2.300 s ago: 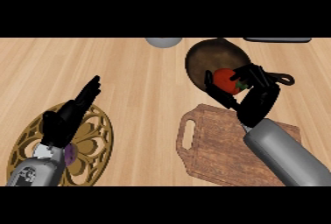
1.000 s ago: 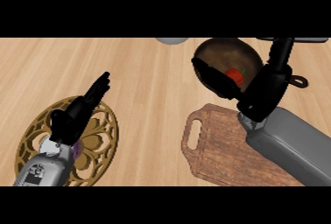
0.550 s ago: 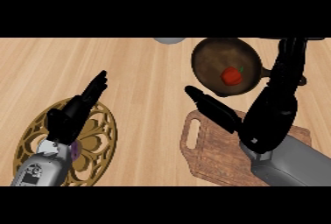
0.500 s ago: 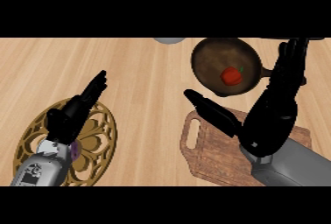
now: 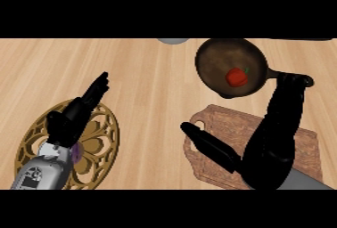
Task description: Pick the bell pepper from the cutting board and place it in the pan
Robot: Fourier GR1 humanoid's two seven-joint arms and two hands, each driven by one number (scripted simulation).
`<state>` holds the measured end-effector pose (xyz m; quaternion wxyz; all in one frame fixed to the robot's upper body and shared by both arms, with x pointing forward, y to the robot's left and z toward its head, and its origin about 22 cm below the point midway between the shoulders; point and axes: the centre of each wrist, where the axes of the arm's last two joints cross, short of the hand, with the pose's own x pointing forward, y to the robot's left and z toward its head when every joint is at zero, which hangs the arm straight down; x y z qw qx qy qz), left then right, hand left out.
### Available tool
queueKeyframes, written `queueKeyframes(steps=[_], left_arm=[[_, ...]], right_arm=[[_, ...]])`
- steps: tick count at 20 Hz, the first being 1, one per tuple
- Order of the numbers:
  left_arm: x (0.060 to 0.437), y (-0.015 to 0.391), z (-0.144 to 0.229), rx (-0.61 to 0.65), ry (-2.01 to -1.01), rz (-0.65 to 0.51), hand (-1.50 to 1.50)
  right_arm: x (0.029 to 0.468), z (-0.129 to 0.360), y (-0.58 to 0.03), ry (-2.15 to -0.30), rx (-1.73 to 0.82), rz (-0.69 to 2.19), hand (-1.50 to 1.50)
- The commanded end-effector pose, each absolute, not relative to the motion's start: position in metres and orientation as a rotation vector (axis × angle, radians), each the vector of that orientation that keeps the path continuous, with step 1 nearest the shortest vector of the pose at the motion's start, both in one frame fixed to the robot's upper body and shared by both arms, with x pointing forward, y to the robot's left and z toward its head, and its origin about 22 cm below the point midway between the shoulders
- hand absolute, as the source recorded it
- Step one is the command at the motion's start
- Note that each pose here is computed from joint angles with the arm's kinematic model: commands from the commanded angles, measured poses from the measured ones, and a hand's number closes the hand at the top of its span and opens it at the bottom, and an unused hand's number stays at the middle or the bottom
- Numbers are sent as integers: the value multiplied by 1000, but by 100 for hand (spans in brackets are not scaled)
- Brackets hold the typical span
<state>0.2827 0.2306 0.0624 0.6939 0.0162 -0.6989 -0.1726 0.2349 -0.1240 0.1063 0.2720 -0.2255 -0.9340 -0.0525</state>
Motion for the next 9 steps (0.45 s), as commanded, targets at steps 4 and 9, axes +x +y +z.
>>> queueKeyframes(steps=[4,9], left_arm=[[280,231,58,42,-1552,-389,0],[281,228,61,26,-1565,-389,0]], right_arm=[[212,89,-119,-2557,-570,-121,-150],[208,80,-118,-2555,-591,-108,-150]])
